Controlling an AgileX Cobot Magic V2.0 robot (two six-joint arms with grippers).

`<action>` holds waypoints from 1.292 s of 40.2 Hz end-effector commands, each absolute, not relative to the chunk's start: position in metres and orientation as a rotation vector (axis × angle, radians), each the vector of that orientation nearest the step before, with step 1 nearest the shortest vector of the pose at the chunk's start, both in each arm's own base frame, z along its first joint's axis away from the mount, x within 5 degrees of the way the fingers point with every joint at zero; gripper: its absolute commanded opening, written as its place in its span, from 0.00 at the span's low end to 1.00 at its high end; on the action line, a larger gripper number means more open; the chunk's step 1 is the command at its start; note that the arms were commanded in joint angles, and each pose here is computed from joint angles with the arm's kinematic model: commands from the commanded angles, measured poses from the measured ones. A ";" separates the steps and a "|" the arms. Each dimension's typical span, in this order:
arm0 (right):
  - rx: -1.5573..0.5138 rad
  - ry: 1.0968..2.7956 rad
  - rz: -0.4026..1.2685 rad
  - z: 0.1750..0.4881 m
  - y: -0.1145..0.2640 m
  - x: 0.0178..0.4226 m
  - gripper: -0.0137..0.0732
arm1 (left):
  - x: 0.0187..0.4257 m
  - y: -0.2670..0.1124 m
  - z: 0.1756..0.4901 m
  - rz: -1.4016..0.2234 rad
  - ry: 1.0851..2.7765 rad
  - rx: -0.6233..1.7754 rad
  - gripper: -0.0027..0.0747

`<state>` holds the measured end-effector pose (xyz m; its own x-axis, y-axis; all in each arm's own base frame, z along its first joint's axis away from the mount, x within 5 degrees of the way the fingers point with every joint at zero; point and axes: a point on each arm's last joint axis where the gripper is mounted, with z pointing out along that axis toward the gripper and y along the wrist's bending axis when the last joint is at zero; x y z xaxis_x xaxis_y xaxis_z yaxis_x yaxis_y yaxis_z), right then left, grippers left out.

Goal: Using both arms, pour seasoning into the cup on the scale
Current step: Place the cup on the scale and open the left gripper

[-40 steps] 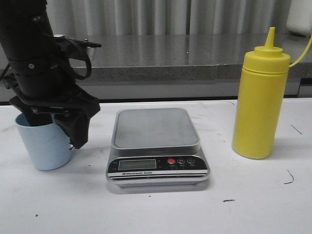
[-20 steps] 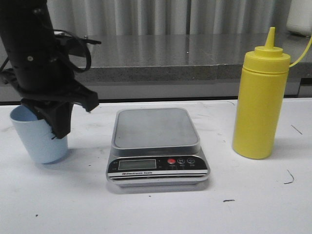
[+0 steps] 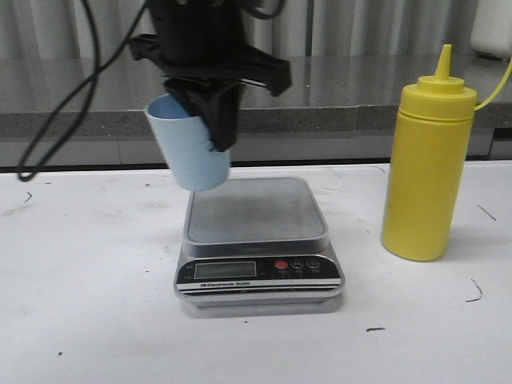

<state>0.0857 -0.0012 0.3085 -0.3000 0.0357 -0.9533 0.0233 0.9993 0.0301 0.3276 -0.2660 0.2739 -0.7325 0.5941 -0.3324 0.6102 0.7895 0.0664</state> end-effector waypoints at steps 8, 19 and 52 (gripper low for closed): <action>0.039 1.782 0.001 0.324 -0.002 0.089 0.89 | 0.337 -0.298 0.303 -0.124 2.544 0.928 0.01; 0.039 1.782 0.001 0.324 -0.002 0.089 0.89 | 0.339 -0.304 0.294 -0.157 2.591 0.934 0.01; 0.021 1.785 0.015 0.324 0.000 0.089 0.89 | 0.332 -0.297 0.331 -0.165 2.550 0.923 0.68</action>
